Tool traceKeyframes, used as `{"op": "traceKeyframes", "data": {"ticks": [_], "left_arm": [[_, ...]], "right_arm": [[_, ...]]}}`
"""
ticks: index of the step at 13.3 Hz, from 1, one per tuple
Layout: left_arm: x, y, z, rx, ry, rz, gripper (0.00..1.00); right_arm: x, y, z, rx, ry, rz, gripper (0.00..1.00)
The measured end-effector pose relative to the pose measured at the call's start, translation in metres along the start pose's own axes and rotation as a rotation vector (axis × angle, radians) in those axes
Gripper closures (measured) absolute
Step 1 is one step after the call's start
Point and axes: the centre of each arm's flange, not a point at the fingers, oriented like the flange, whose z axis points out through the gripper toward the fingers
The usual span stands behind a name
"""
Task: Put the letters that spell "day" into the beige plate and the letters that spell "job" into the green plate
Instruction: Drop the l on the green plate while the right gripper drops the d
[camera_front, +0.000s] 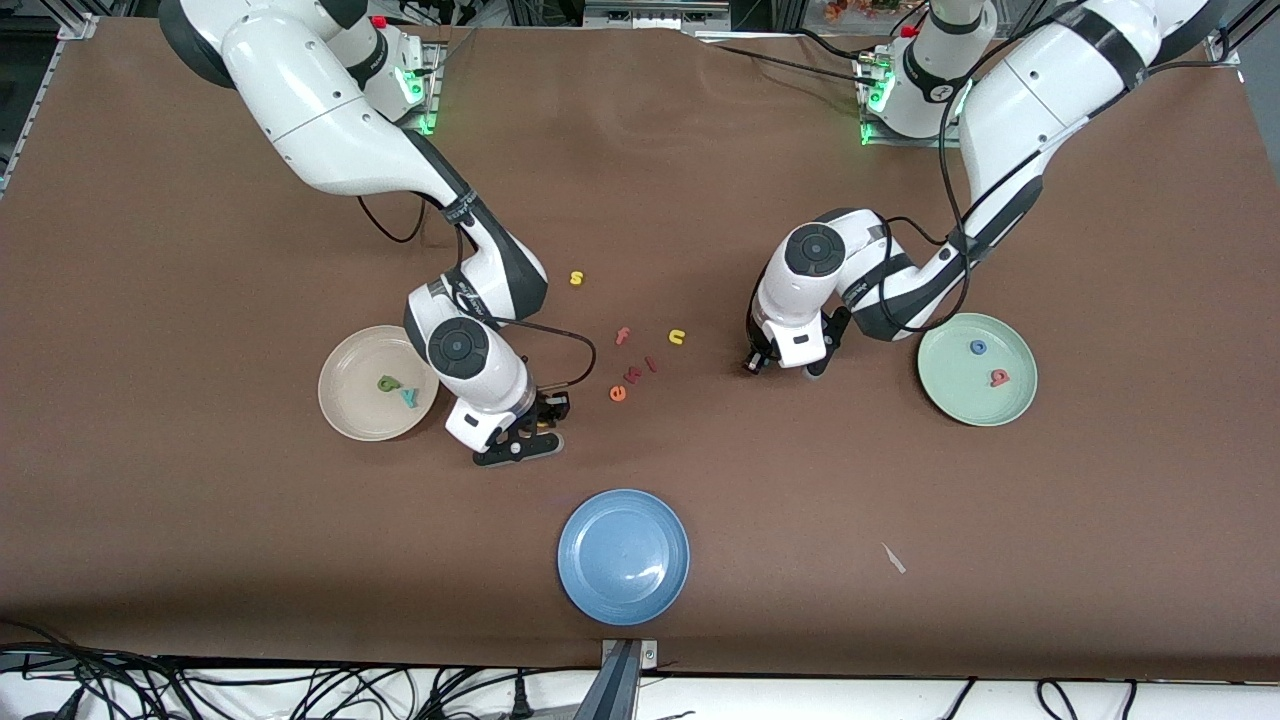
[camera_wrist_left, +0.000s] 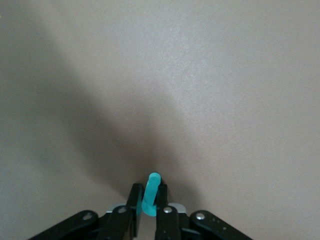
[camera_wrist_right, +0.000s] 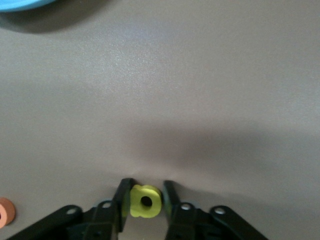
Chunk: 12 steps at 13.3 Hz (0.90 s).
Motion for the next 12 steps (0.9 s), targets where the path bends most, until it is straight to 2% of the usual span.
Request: {"op": "traceKeyframes", "data": {"ticks": [3, 5, 7, 9, 12], "left_arm": [[0.012, -0.001, -0.003, 0.044, 0.033, 0.07, 0.88], [0.034, 0.001, -0.029, 0.079, -0.006, 0.139, 0.88], [0.078, -0.004, -0.08, 0.125, -0.063, 0.224, 0.88], [0.139, -0.024, -0.121, 0.186, -0.096, 0.326, 0.88], [0.221, -0.063, -0.126, 0.258, -0.149, 0.484, 0.88]], "right_arm": [[0.005, 0.016, -0.01, -0.027, -0.003, 0.011, 0.72], [0.013, 0.047, -0.036, -0.039, -0.041, -0.014, 0.72], [0.017, 0.096, -0.078, -0.034, -0.09, -0.075, 0.72], [0.006, 0.148, -0.116, -0.032, -0.12, -0.12, 0.72], [-0.044, 0.191, -0.139, -0.026, -0.176, -0.1, 0.72]]}}
